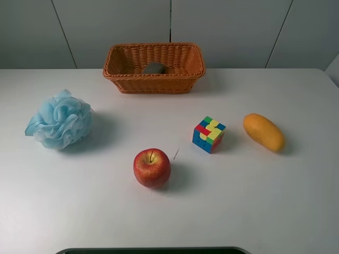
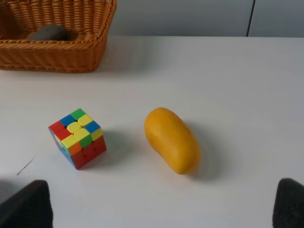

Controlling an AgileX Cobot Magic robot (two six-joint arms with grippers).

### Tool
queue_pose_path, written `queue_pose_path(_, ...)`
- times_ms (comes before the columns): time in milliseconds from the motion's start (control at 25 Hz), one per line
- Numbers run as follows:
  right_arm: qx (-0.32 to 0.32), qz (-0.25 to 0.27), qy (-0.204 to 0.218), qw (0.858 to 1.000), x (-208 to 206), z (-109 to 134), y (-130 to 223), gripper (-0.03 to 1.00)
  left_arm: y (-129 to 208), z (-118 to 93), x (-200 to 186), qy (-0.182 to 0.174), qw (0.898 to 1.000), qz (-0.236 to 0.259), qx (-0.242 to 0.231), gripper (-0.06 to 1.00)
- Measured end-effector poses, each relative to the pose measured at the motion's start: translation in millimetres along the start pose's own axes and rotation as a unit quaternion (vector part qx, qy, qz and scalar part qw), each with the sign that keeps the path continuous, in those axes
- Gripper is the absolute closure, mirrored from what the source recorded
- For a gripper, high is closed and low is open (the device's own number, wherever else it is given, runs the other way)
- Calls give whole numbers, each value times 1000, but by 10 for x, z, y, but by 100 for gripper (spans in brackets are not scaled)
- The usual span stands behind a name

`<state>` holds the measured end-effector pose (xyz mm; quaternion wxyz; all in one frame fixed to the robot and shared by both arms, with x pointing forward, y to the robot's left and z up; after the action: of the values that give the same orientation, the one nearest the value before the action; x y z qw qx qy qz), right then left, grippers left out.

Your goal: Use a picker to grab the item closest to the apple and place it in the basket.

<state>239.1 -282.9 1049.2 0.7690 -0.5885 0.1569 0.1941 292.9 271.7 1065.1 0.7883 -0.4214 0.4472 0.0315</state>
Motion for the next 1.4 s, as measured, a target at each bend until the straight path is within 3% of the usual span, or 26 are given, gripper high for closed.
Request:
queue_pose_path(160,0,0,0,1000,0,0,0,27,234,-99,-136,-30,997,-73,1,22)
queue_pose_path(360,0,0,0,1000,0,0,0,27,436,-175,-362,-76,983,-169,6,22)
queue_pose_path(1000,0,0,0,1000,0,0,0,27,501,-195,-293,-78,985,-153,-16,22)
queue_pose_path(1160,0,0,0,1000,0,0,0,27,503,-193,-294,-147,979,-125,-71,22)
queue_pose_path(1280,0,0,0,1000,0,0,0,27,508,-192,-295,-217,963,-94,-130,22)
queue_pose_path(1400,0,0,0,1000,0,0,0,27,513,-187,-298,-258,950,-76,-161,22)
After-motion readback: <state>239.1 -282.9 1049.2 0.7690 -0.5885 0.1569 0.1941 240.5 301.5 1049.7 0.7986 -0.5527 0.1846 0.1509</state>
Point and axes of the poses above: a point on each arm's last joint axis where the gripper is mounted, x pointing out along that axis toward the gripper, z along the wrist's bending axis when the last joint is at zero, y = z × x, the point moved 1 cm from there along x, pointing out along that axis toward the gripper, and after that the axes turned 15 degrees about x, right-handed, at the moved point
